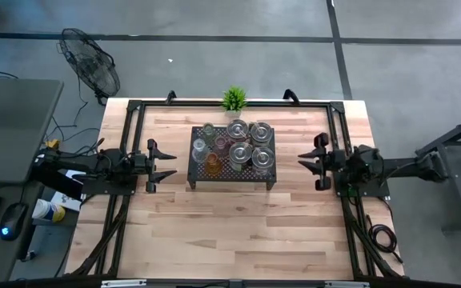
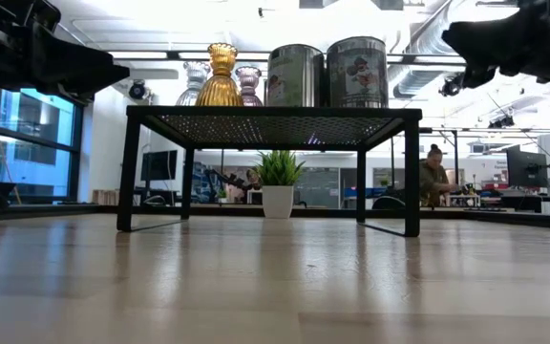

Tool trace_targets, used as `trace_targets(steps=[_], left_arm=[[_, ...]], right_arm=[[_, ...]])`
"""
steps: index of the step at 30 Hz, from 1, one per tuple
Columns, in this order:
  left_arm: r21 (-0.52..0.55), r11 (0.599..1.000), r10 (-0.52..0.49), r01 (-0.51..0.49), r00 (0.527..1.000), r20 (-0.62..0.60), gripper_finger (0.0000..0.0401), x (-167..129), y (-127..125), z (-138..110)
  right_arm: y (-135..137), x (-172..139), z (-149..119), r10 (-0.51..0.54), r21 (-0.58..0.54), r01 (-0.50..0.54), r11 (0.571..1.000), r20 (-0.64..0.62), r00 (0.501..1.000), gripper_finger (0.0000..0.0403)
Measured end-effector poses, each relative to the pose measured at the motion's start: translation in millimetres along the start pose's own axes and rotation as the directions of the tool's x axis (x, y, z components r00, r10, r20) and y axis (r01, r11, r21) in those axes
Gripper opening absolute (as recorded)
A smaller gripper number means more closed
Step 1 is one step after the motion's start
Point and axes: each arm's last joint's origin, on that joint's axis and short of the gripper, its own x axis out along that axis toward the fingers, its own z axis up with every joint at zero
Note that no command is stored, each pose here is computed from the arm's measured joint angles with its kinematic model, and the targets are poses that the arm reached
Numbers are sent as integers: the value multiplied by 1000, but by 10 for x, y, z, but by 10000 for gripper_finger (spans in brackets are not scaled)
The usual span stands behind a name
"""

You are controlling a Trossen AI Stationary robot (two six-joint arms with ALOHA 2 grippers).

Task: Pick & Place candle stick holders
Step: Return to Home Position

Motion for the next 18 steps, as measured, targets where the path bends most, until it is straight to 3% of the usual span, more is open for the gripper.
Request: trace_targets(steps=[5,18], left_arm=[[0,1000,0,0,1000,0,222,0,0,0],[0,1000,-1,1,1000,0,222,0,0,0]], right_arm=[[46,-42,-142,23,35,-18,999,-155,988,74],[67,-119,-305,34,136,13,991,-332,943,74]])
